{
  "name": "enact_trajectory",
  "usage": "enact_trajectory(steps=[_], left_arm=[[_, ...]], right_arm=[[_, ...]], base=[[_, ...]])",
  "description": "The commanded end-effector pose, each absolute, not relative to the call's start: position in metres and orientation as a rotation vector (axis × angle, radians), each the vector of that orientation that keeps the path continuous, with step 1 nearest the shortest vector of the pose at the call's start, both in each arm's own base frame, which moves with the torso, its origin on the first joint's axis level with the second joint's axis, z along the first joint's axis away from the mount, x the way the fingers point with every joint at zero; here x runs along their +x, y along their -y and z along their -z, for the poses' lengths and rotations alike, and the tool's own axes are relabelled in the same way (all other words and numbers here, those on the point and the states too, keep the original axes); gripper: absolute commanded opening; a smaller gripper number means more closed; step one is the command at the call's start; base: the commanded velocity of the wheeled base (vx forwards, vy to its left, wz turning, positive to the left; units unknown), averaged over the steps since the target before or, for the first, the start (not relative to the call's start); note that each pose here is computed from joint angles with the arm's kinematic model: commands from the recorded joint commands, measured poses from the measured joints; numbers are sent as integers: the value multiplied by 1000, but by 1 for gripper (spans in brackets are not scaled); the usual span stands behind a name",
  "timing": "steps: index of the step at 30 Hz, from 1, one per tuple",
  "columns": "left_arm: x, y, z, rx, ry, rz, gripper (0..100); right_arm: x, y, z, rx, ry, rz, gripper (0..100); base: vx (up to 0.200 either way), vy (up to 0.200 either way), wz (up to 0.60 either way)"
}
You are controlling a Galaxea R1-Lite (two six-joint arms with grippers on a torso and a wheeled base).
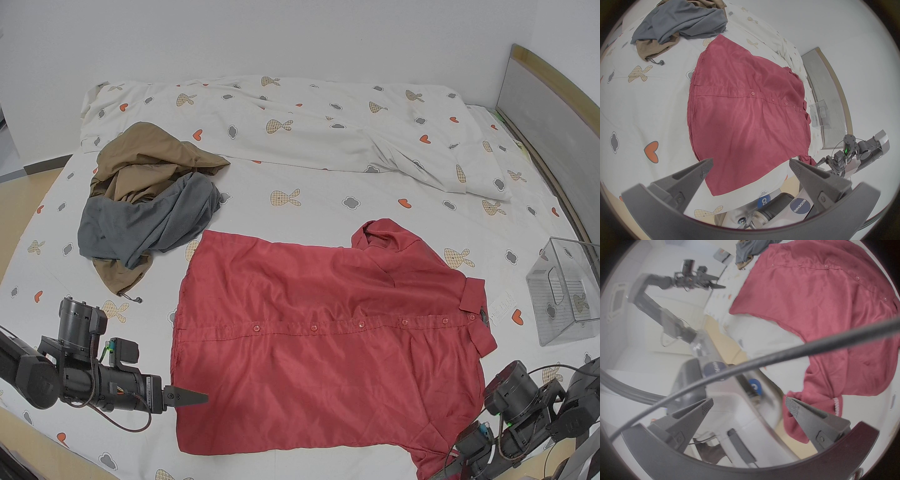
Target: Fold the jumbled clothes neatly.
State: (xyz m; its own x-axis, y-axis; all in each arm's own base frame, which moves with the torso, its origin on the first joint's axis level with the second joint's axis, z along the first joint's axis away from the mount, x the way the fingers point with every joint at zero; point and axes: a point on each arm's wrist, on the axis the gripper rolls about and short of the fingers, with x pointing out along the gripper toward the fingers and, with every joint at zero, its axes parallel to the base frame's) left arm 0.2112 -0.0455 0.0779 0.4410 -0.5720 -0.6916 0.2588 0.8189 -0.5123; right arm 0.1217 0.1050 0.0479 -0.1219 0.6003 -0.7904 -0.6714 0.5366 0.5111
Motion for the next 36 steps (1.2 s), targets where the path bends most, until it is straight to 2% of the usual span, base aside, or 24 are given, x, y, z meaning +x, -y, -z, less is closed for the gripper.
enact_trajectory(steps=[1, 2, 8, 10, 11, 14, 21, 24, 28, 31, 36], left_arm=[[211, 46, -77, -356, -994, 529, 100], [211, 46, -77, -356, -994, 529, 100], [210, 46, -76, -358, -999, 527, 100], [210, 46, -76, -358, -1000, 526, 100], [210, 46, -76, -358, -1000, 526, 100], [210, 46, -76, -357, -1002, 528, 100], [210, 46, -75, -358, -1004, 530, 100], [210, 47, -75, -357, -1004, 531, 100], [209, 47, -75, -357, -1004, 531, 100], [209, 47, -75, -355, -1004, 534, 100], [208, 47, -75, -355, -1004, 534, 100]], right_arm=[[133, -77, -76, 242, -1118, -1182, 100], [133, -77, -76, 242, -1118, -1182, 100], [143, -41, -81, 324, -1023, -926, 100], [142, -33, -80, 312, -1016, -834, 100], [142, -33, -80, 312, -1016, -834, 100], [137, -25, -75, 254, -1042, -679, 100], [134, -30, -60, 161, -1150, -580, 100], [134, -34, -51, 112, -1214, -552, 100], [139, -44, -39, 79, -1284, -582, 100], [149, -48, -30, 74, -1263, -589, 100], [164, -47, -20, 79, -1142, -579, 100]], base=[[0, 0, 0], [0, 0, 0], [0, 0, 0], [-100, 0, 0], [-200, 0, 0], [-200, 0, 0], [-200, 0, 0], [0, 0, 0], [0, 0, 0], [0, 0, 0], [0, 0, 0]])
